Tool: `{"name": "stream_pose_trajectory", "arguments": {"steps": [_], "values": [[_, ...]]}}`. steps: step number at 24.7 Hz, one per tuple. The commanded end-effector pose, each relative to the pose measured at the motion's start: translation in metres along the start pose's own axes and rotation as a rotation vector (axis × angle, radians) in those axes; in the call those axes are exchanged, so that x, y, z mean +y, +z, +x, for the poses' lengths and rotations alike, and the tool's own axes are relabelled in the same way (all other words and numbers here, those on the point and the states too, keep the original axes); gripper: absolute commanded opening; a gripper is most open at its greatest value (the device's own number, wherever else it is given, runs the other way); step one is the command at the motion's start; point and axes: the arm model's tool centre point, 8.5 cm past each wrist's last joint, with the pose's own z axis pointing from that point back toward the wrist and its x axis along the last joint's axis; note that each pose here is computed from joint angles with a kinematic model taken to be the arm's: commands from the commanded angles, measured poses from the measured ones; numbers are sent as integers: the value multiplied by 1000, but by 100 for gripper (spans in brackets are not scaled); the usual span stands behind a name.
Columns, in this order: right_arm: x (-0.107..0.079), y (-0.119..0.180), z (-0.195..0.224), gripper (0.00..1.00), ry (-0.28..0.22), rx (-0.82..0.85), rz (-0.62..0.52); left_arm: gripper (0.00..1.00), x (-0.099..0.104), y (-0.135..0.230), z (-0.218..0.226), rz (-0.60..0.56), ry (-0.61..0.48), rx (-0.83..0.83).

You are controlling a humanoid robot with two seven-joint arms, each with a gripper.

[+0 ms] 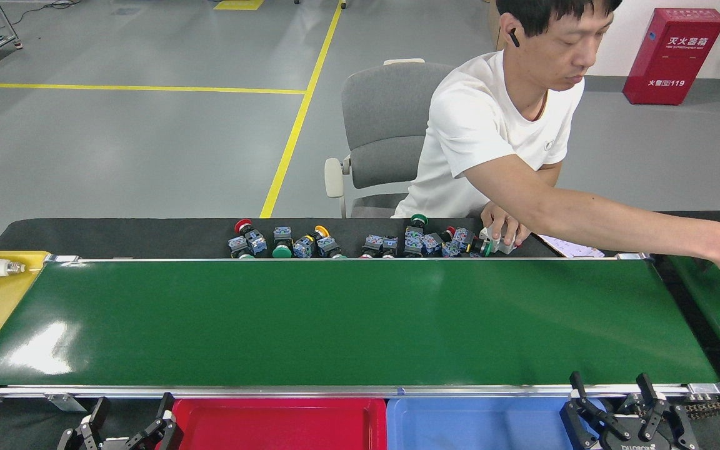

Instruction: Pick switch part from conveyor to tray

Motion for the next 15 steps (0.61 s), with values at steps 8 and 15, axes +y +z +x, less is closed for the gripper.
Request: {"name": "stream_pose_trajectory", "arguments": {"steps": [8, 15], "values": [[-12, 1, -15, 100, -18, -10, -35, 100, 7, 3, -9, 31, -18, 13], [-12, 0, -16, 100, -23, -7, -31, 100, 8, 4, -11, 51, -14, 21]]}}
